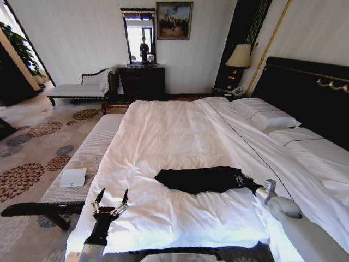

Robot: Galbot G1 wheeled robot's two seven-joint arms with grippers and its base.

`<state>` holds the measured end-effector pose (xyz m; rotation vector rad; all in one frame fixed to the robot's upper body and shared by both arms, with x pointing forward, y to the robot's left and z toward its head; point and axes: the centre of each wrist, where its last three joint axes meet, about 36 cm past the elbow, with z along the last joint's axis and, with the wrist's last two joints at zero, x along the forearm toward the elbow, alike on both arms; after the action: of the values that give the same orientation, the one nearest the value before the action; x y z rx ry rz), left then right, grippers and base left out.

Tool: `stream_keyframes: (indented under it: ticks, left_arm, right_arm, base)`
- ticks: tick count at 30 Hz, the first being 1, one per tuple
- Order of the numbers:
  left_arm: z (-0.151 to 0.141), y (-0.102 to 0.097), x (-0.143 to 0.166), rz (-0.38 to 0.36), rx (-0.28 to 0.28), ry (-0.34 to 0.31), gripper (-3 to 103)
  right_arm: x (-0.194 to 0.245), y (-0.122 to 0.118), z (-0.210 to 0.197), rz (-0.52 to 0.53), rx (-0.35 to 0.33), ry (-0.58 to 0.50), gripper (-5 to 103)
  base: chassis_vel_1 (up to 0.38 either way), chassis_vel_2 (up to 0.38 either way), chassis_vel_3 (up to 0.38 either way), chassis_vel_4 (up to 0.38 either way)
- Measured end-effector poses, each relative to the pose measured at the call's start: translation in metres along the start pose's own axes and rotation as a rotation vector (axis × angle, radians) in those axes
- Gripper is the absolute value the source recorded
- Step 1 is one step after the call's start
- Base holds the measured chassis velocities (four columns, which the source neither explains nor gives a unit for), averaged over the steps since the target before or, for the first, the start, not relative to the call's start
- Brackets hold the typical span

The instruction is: Fold the clothes on the bed.

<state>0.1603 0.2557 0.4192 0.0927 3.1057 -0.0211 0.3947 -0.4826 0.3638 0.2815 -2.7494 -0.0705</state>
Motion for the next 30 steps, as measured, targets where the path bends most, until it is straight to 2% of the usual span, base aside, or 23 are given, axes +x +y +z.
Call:
stream_keyframes:
  ticks: [4, 7, 10, 11, 14, 17, 18, 19, 21, 22, 25, 26, 30]
  left_arm:
    - [0.000, 0.000, 0.000, 0.000, 0.000, 0.000, 100]
    - [0.000, 0.000, 0.000, 0.000, 0.000, 0.000, 100]
    - [0.000, 0.000, 0.000, 0.000, 0.000, 0.000, 100]
    - [0.000, 0.000, 0.000, 0.000, 0.000, 0.000, 100]
    - [0.000, 0.000, 0.000, 0.000, 0.000, 0.000, 100]
    - [0.000, 0.000, 0.000, 0.000, 0.000, 0.000, 100]
    - [0.000, 0.000, 0.000, 0.000, 0.000, 0.000, 100]
    - [0.000, 0.000, 0.000, 0.000, 0.000, 0.000, 100]
    - [0.000, 0.000, 0.000, 0.000, 0.000, 0.000, 100]
    - [0.000, 0.000, 0.000, 0.000, 0.000, 0.000, 100]
    - [0.000, 0.000, 0.000, 0.000, 0.000, 0.000, 100]
    - [0.000, 0.000, 0.000, 0.000, 0.000, 0.000, 100]
    - [0.000, 0.000, 0.000, 0.000, 0.000, 0.000, 100]
  right_arm:
    - [-0.013, 0.040, -0.007, -0.018, -0.126, -0.047, 4]
    - [-0.018, 0.055, -0.009, -0.011, -0.171, -0.054, 4]
    - [-0.023, 0.086, -0.019, -0.014, -0.257, -0.072, 4]
    - [-0.023, 0.086, -0.019, -0.014, -0.257, -0.072, 4]
    - [-0.024, 0.116, -0.034, -0.050, -0.323, -0.086, 4]
    - [-0.025, 0.122, -0.038, -0.058, -0.337, -0.088, 4]
    - [-0.027, 0.137, -0.045, -0.075, -0.363, -0.087, 4]
    - [-0.037, 0.169, -0.050, -0.107, -0.409, -0.090, 4]
    - [-0.046, 0.189, -0.049, -0.122, -0.434, -0.086, 4]
    - [-0.046, 0.189, -0.049, -0.122, -0.434, -0.086, 4]
    - [-0.059, 0.215, -0.043, -0.143, -0.469, -0.079, 4]
    - [-0.059, 0.215, -0.043, -0.143, -0.469, -0.079, 4]
    - [-0.077, 0.255, -0.034, -0.174, -0.529, -0.071, 4]
  base:
    - [0.000, 0.000, 0.000, 0.000]
    - [0.000, 0.000, 0.000, 0.000]
    - [0.000, 0.000, 0.000, 0.000]
    - [0.000, 0.000, 0.000, 0.000]
    - [0.000, 0.000, 0.000, 0.000]
    - [0.000, 0.000, 0.000, 0.000]
    - [0.000, 0.000, 0.000, 0.000]
    - [0.000, 0.000, 0.000, 0.000]
    - [0.000, 0.000, 0.000, 0.000]
    - [0.000, 0.000, 0.000, 0.000]
    - [0.000, 0.000, 0.000, 0.000]
    - [0.000, 0.000, 0.000, 0.000]
    - [0.000, 0.000, 0.000, 0.000]
